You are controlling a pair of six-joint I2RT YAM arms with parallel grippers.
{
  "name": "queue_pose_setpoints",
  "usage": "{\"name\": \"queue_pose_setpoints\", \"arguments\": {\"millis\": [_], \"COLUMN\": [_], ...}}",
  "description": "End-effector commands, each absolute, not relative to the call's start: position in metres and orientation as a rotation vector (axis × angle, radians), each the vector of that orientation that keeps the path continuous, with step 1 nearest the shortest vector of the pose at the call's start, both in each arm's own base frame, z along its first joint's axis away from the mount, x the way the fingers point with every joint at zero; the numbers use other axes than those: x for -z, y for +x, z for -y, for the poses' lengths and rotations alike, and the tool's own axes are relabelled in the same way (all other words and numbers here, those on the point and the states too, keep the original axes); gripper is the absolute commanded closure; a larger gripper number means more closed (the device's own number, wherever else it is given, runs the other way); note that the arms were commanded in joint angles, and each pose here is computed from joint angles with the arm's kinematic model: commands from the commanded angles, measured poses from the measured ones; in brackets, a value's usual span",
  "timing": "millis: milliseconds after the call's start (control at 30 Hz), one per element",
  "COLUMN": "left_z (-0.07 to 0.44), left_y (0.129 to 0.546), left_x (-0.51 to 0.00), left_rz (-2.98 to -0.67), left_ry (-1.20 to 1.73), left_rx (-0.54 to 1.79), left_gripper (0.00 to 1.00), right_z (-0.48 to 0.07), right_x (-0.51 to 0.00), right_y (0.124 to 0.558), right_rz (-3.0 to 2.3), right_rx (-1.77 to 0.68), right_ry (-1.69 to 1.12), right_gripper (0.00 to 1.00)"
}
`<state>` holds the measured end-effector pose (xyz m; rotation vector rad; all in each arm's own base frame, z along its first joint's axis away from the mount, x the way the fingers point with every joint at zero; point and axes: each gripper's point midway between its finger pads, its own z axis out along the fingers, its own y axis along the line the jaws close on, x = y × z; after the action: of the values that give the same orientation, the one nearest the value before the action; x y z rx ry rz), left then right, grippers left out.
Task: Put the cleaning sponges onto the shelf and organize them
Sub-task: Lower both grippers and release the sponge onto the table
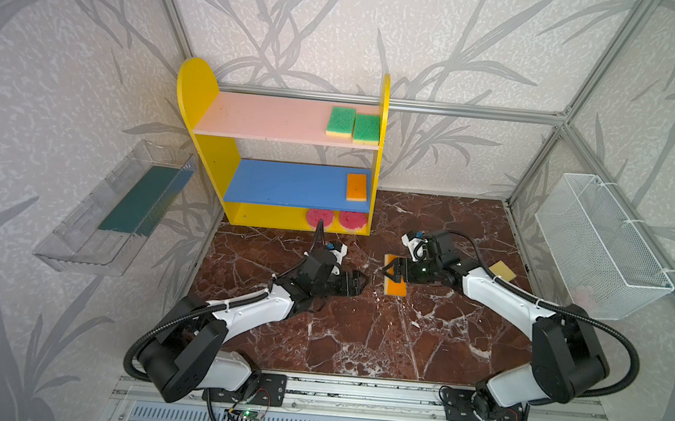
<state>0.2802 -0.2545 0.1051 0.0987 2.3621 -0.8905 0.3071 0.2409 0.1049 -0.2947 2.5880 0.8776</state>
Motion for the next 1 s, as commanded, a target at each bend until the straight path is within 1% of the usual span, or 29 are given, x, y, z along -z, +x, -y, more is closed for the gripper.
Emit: {"name": "queue_pose_setpoints", "arguments": {"millis": [0,33,67,200,300,433,567,600,767,967], "left_z": [0.234,0.234,0.235,0.243,0.246,0.245,0.243,0.242,0.236,0.225], "left_y": [0.280,0.279,0.277,0.270,0.268,0.268,0.269,0.270,0.270,0.267], "left_x": [-0.101,-0.103,-0.103,-0.105,-0.103,-0.100,-0.100,-0.101,-0.104,-0.102], "left_rz": [-2.371,-2.368,-2.371,-2.382,-2.407,-2.398,-2.394,-2.392,-2.368,-2.373], "left_ry": [0.130,0.136,0.149,0.206,0.204,0.165,0.142,0.139,0.120,0.106], "left_rx": [0.664,0.651,0.636,0.577,0.582,0.601,0.592,0.590,0.575,0.529], "left_gripper": [0.11,0.10,0.10,0.10,0.11,0.12,0.12,0.12,0.12,0.12], "right_z": [-0.229,-0.231,-0.233,-0.235,-0.225,-0.218,-0.232,-0.235,-0.238,-0.259], "right_x": [-0.089,-0.091,-0.094,-0.107,-0.103,-0.087,-0.078,-0.076,-0.064,-0.052], "right_y": [0.301,0.301,0.302,0.305,0.307,0.306,0.297,0.295,0.287,0.265], "right_rz": [-2.645,-2.637,-2.626,-2.595,-2.596,-2.585,-2.586,-2.582,-2.603,-2.636], "right_rx": [-0.751,-0.768,-0.786,-0.825,-0.885,-1.102,-1.293,-1.321,-1.328,-1.353], "right_ry": [-0.329,-0.328,-0.327,-0.313,-0.260,-0.164,-0.184,-0.180,-0.170,-0.247], "right_gripper": [0.04,0.01,0.01,0.01,0.01,0.01,0.01,0.02,0.04,0.06]}}
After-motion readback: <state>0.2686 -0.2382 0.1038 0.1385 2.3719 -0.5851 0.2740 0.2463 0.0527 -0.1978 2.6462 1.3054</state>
